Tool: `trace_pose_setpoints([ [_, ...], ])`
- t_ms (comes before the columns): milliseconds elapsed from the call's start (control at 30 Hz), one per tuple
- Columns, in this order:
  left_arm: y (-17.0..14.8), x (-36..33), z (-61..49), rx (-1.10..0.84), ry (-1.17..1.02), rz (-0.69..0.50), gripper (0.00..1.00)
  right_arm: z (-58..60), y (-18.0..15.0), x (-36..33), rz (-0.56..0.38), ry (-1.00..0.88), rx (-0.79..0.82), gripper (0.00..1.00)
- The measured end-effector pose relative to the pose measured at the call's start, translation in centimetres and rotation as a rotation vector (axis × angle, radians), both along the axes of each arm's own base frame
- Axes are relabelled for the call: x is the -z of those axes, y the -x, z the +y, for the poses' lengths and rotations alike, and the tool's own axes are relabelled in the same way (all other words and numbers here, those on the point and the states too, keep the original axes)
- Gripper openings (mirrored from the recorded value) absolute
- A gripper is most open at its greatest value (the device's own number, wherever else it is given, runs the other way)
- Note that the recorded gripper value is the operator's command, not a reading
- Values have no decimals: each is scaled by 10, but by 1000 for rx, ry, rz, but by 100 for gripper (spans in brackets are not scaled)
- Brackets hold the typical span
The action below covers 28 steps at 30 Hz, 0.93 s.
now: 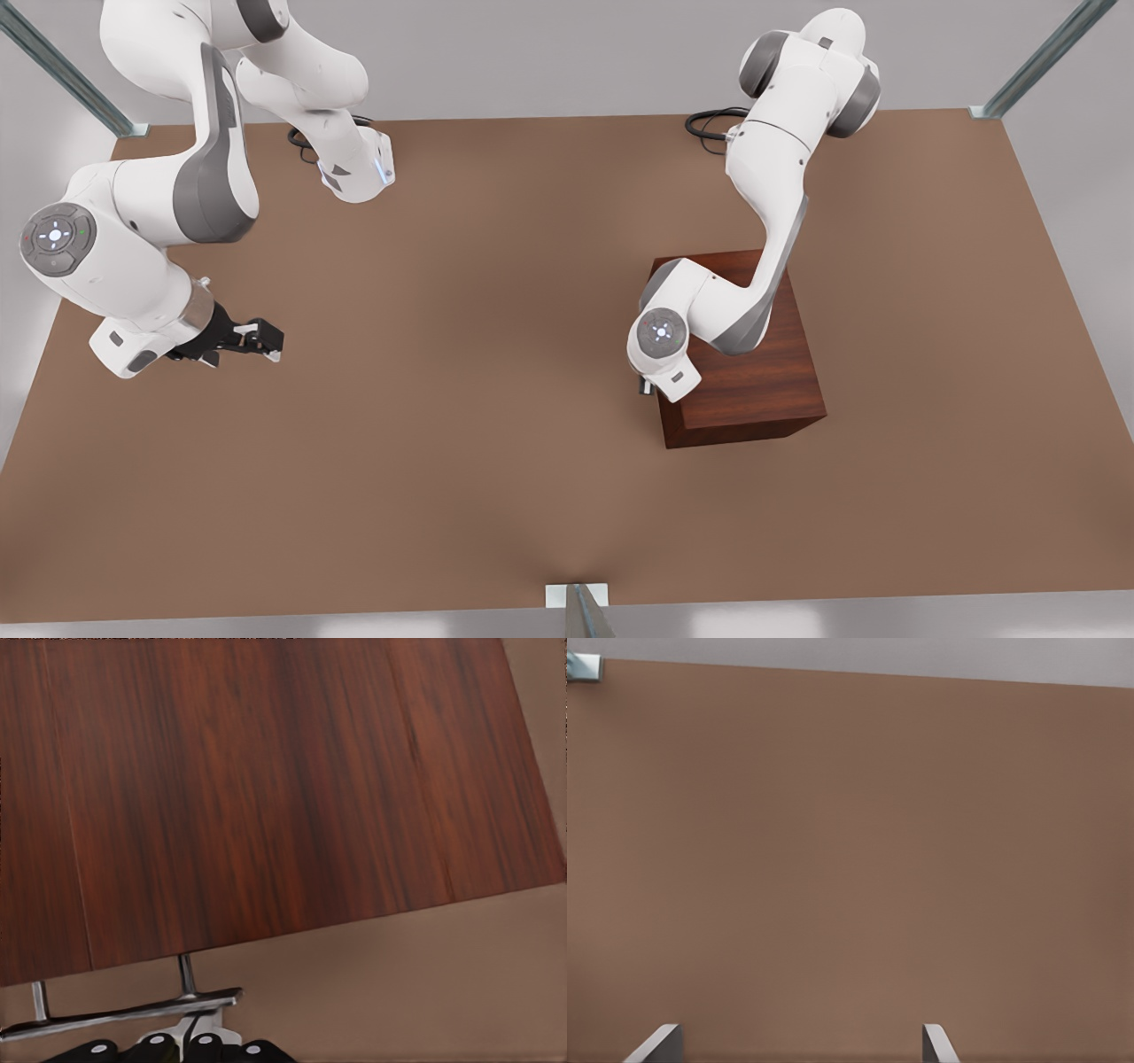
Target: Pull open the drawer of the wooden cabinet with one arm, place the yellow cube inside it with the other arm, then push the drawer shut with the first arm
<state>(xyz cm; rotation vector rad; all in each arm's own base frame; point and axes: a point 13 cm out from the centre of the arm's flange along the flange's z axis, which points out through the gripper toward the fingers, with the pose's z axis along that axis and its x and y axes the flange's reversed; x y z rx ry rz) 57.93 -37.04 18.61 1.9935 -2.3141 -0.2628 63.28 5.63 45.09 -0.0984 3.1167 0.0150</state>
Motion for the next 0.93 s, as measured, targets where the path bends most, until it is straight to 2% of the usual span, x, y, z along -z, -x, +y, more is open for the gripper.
trace_pose_setpoints([
  [67, -11, -24, -9, -6, 40, -30, 21, 1, 0, 0, 1, 0, -3, 100],
  [100, -22, -54, -13, -23, 82, -64, 45, 0, 0, 1, 1, 0, -4, 100],
  [133, -34, -87, -8, -49, 123, -97, 100, 0, 0, 1, 2, 1, -5, 100],
  [200, -62, -143, 27, -113, 180, -158, 100, -1, 0, 2, 3, 1, -5, 100],
  [333, -107, -188, 172, -172, 218, -178, 100, -1, -1, 3, 4, 1, -9, 100],
  [433, -93, -244, 235, 0, 206, -200, 100, -1, -1, 3, 4, 2, -11, 100],
  [567, -47, -308, 263, 327, 111, -213, 100, -1, -1, 5, 5, 2, -12, 100],
  [733, -29, -315, 270, 636, 79, -153, 100, -2, -2, 5, 5, 4, -14, 100],
  [933, -25, -310, 275, 895, 94, -99, 100, -2, -2, 5, 5, 4, -15, 100],
])
